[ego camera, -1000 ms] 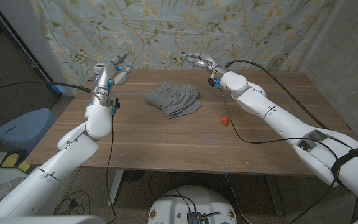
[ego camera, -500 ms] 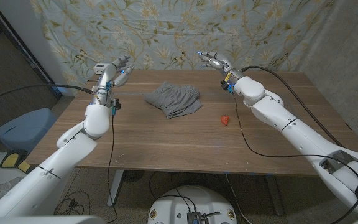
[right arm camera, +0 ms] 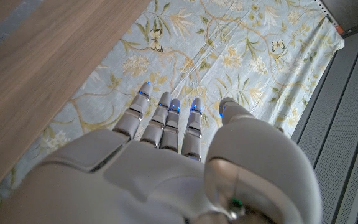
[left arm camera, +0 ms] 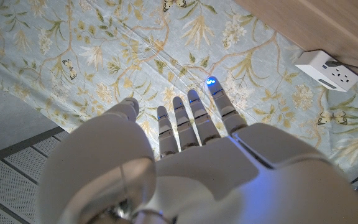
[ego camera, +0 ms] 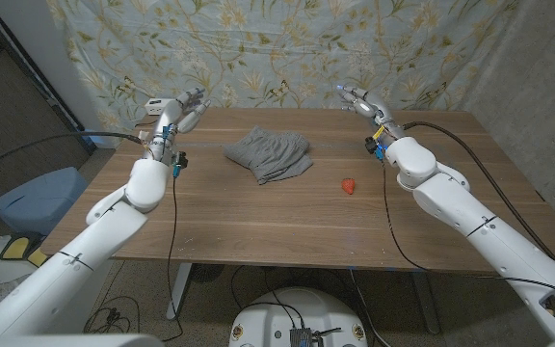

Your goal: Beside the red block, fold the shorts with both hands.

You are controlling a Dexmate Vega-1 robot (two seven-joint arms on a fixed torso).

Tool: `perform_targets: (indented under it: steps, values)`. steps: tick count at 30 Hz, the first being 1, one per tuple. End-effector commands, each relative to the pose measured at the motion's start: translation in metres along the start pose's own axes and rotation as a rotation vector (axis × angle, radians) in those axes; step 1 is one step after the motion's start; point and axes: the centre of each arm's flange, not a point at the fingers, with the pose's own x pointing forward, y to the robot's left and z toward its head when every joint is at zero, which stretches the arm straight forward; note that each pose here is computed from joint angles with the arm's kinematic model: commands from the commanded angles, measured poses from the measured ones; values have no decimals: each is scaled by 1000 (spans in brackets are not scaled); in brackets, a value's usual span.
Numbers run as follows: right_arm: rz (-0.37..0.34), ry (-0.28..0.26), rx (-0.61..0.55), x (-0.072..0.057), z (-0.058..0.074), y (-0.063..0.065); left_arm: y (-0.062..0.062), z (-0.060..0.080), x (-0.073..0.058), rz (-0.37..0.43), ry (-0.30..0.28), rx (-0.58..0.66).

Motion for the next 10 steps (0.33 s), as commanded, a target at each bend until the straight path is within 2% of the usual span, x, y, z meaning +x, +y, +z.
perform_targets:
  steps: [1, 2, 3, 5, 6, 10]
  values:
    - [-157, 4, 25, -66, -10, -32, -6, 1, 0, -70, -24, -58]
    - [-183, 8, 3, -76, -10, -38, -9, 3, -1, -80, -25, -55]
    - [-184, 9, 2, -76, -10, -38, -9, 3, -1, -81, -25, -55]
    - [-222, 14, -17, -85, -11, -45, -11, 4, -2, -85, -22, -52]
    - [-253, 6, -13, -94, -12, -49, -14, 5, -3, -89, -16, -55]
    - [-318, -28, -21, -115, -11, -52, -24, 9, -4, -100, 0, -58]
